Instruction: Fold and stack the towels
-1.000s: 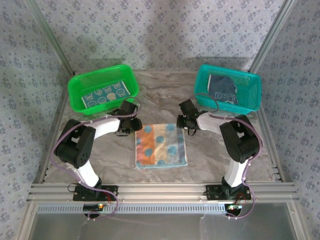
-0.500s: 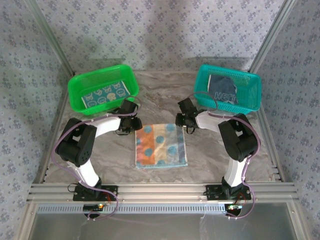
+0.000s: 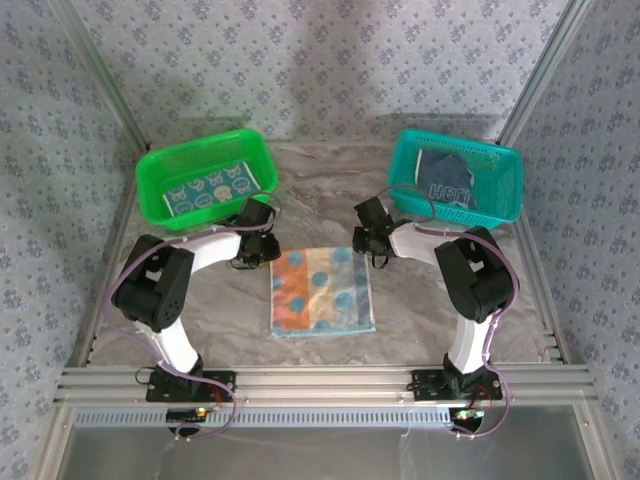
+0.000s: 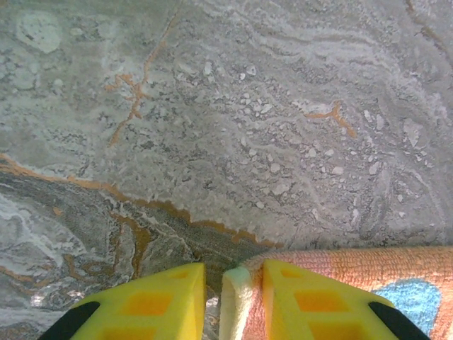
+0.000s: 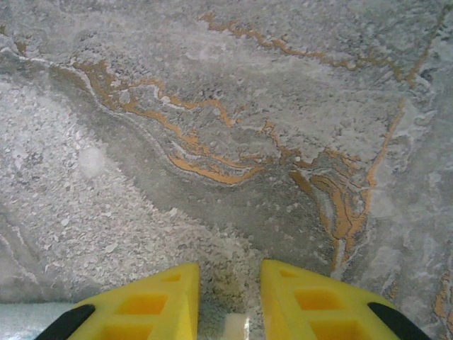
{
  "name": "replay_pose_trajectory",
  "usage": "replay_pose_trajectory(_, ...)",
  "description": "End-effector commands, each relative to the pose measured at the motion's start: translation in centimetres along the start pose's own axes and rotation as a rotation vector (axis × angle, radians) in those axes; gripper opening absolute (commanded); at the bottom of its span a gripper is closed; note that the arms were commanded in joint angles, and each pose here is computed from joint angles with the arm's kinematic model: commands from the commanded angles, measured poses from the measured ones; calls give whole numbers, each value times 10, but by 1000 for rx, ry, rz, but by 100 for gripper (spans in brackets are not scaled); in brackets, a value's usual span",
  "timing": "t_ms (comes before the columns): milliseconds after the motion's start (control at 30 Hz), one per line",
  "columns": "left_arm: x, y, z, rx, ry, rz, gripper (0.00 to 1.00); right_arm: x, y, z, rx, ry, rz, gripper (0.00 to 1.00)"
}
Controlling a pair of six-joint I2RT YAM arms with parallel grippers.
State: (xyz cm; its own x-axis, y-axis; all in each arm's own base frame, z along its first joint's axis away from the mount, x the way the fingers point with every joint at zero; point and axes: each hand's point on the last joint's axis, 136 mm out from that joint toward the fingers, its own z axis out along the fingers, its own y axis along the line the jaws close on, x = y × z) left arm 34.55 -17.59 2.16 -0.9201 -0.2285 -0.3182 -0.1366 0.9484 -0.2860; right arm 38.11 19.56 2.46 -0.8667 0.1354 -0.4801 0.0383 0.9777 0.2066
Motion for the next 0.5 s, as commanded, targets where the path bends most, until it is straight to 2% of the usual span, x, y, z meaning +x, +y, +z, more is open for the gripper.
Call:
replay_pose_trajectory(0, 0, -22, 15, 67, 4, 13, 27, 24, 3, 7, 2, 59, 7, 29)
replay_pose_trajectory(467, -5, -33, 9, 50, -17, 55, 25, 20, 9, -6, 17, 34, -12, 25)
